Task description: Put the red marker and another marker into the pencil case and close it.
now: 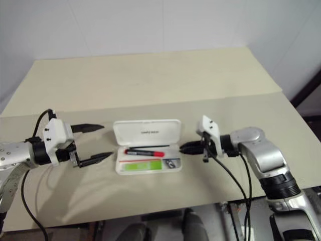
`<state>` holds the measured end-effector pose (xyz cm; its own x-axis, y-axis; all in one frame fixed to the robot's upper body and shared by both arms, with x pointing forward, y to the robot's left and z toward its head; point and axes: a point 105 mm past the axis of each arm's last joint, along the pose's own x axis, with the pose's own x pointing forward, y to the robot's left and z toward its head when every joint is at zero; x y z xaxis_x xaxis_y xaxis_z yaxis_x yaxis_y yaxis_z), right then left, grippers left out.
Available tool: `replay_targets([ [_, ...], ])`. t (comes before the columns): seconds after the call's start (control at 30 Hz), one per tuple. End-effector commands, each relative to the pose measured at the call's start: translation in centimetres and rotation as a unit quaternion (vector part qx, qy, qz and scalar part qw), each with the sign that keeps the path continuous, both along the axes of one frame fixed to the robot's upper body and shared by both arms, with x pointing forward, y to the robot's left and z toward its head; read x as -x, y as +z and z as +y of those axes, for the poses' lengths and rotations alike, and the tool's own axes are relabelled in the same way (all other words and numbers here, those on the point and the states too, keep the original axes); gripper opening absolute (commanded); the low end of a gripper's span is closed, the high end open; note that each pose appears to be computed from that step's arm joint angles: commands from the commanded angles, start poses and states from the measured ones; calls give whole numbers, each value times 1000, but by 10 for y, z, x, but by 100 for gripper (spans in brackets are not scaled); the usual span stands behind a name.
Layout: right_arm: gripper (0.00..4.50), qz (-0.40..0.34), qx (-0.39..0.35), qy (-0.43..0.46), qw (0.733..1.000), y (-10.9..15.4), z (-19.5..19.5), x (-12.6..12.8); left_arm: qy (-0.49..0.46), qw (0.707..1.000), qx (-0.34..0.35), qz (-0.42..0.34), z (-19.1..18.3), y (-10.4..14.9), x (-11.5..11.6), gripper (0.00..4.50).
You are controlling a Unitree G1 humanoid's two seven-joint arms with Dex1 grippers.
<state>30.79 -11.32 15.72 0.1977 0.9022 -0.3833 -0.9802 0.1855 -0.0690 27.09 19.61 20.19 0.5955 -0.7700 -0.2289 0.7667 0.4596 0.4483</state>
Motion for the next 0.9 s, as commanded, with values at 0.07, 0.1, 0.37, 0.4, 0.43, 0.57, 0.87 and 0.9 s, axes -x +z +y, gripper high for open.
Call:
replay_targets([
  [0.07, 46, -25, -8, 11, 1000, 9, 7, -3, 21, 998, -6, -51, 8, 18, -6, 450],
  [0.1, 46, -25, -9, 12, 1000, 8, 9, -3, 25, 998, -2, -55, 8, 19, -8, 450],
  [0.37, 41, -22, -9, 18, 1000, 4, 11, 0, 77, 992, 47, -93, 22, 41, -34, 291],
  [0.4, 41, -23, -9, 18, 1000, 5, 10, -1, 83, 991, 52, -95, 24, 43, -38, 252],
  [0.43, 41, -24, -9, 18, 1000, 6, 10, -1, 86, 990, 55, -97, 25, 45, -40, 221],
  [0.57, 41, -37, -19, 22, 999, 15, 5, -1, 92, 989, 49, -102, 25, 45, -51, 75],
  [0.87, 319, -94, -56, -3, 994, 46, -12, -2, 100, 988, 56, -100, 19, 39, -71, 0],
  [0.9, 363, -109, -71, -9, 991, 54, -13, -3, 99, 989, 56, -99, 18, 38, -73, 0],
])
